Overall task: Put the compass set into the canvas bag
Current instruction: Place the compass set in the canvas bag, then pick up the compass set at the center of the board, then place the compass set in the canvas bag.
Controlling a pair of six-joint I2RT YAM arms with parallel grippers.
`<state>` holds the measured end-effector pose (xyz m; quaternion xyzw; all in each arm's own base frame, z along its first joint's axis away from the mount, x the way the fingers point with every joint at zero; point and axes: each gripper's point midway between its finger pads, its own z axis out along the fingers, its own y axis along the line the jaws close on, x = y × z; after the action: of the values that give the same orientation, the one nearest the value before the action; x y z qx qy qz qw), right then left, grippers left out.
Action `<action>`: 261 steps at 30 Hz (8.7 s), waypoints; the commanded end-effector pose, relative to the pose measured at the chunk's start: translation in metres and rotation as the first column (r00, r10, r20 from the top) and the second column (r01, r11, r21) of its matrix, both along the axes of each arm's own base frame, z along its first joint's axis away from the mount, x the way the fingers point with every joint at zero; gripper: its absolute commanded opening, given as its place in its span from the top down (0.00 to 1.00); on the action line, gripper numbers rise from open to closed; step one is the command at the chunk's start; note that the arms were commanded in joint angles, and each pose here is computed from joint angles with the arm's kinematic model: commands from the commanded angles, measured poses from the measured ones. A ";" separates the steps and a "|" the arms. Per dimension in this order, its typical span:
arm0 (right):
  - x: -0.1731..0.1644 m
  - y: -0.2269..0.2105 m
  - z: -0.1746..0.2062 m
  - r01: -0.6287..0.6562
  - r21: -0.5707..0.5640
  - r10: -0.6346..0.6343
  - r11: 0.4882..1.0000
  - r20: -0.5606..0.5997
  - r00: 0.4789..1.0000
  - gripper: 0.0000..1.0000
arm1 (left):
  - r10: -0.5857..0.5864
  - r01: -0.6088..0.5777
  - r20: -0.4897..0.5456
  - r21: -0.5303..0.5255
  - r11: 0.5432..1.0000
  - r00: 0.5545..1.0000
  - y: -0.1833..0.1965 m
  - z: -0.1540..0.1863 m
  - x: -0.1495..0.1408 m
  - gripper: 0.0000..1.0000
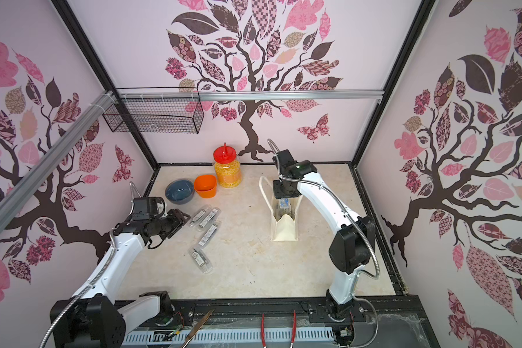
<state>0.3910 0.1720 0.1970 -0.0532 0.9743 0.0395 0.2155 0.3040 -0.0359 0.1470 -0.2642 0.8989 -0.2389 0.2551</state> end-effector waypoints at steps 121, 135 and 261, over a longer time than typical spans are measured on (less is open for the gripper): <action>-0.185 0.338 -0.179 -0.707 0.023 0.686 0.707 -0.268 0.676 0.29 | 0.377 -0.437 -0.277 -0.200 0.877 0.884 0.103 -0.026 -0.015 0.37; -0.197 0.345 -0.167 -0.753 -0.034 0.731 0.657 -0.213 0.648 0.26 | 0.364 -0.426 -0.267 -0.233 0.874 0.892 0.098 -0.028 -0.014 0.37; -0.002 -0.010 -0.037 0.033 -0.082 -0.034 0.996 -0.018 0.999 0.50 | 0.056 -0.072 -0.125 -0.134 0.988 0.991 0.009 -0.020 -0.001 0.38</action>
<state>0.3870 0.1614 0.1696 -0.0465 0.9752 -0.0028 0.2164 0.3076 -0.0244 0.1296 -0.3323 0.8830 -0.2742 0.1863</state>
